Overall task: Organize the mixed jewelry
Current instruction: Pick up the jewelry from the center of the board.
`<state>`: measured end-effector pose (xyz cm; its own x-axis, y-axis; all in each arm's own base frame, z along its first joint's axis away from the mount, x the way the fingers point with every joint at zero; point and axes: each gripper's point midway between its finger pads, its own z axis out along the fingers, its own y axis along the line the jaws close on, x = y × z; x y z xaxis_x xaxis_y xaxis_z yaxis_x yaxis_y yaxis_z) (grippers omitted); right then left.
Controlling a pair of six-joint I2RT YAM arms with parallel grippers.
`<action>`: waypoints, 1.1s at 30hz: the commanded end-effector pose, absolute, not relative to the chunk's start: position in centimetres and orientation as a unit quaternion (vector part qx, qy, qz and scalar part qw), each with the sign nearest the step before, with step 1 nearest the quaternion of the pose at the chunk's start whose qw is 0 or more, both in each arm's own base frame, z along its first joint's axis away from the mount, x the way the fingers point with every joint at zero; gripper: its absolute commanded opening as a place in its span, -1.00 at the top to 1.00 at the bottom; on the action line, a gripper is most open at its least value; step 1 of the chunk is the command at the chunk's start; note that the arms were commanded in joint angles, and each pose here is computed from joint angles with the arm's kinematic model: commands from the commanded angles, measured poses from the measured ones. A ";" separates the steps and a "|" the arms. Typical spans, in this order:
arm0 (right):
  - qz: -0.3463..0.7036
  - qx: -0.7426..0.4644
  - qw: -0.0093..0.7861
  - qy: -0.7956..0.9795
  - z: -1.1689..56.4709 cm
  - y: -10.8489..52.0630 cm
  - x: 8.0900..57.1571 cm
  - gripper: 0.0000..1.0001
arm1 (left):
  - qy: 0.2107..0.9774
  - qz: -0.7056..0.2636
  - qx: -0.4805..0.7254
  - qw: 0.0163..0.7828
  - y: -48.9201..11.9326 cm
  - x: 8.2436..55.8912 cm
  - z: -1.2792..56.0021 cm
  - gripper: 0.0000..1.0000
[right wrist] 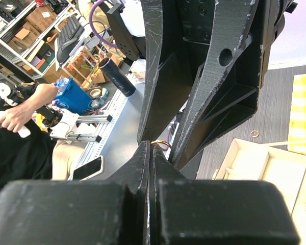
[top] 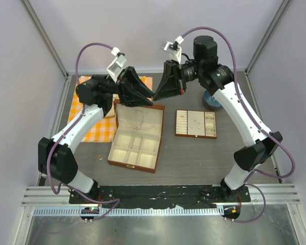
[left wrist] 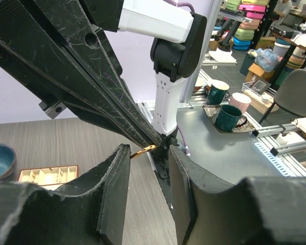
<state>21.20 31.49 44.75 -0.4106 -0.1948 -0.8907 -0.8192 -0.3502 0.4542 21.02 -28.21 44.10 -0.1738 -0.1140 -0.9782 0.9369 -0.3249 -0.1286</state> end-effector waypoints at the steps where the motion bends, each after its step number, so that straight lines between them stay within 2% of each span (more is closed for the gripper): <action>1: 0.656 -0.507 0.256 0.497 46.3 31.3 20.5 0.99 | 0.321 -0.606 0.545 0.483 -27.6 18.7 46.3 0.23; 13: 0.655 -0.507 0.261 0.496 46.7 31.1 20.5 0.99 | 0.320 -0.607 0.545 0.481 -27.6 18.5 46.3 0.45; 26: 0.652 -0.499 0.268 0.505 46.6 31.0 21.3 0.98 | 0.325 -0.614 0.539 0.476 -27.4 18.1 46.6 0.82; 30: 0.651 -0.494 0.268 0.510 46.3 30.9 21.7 0.93 | 0.324 -0.615 0.538 0.476 -27.3 17.8 47.0 0.99; 33: 0.649 -0.490 0.275 0.514 46.4 30.6 22.1 0.88 | 0.324 -0.617 0.538 0.475 -27.2 17.7 47.1 1.00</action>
<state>21.44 30.74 45.16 -0.4215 -0.1954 -0.8855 -0.8114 -0.3549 0.4645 20.81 -28.28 44.01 -0.2043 -0.1019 -0.9736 0.9296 -0.3320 -0.1603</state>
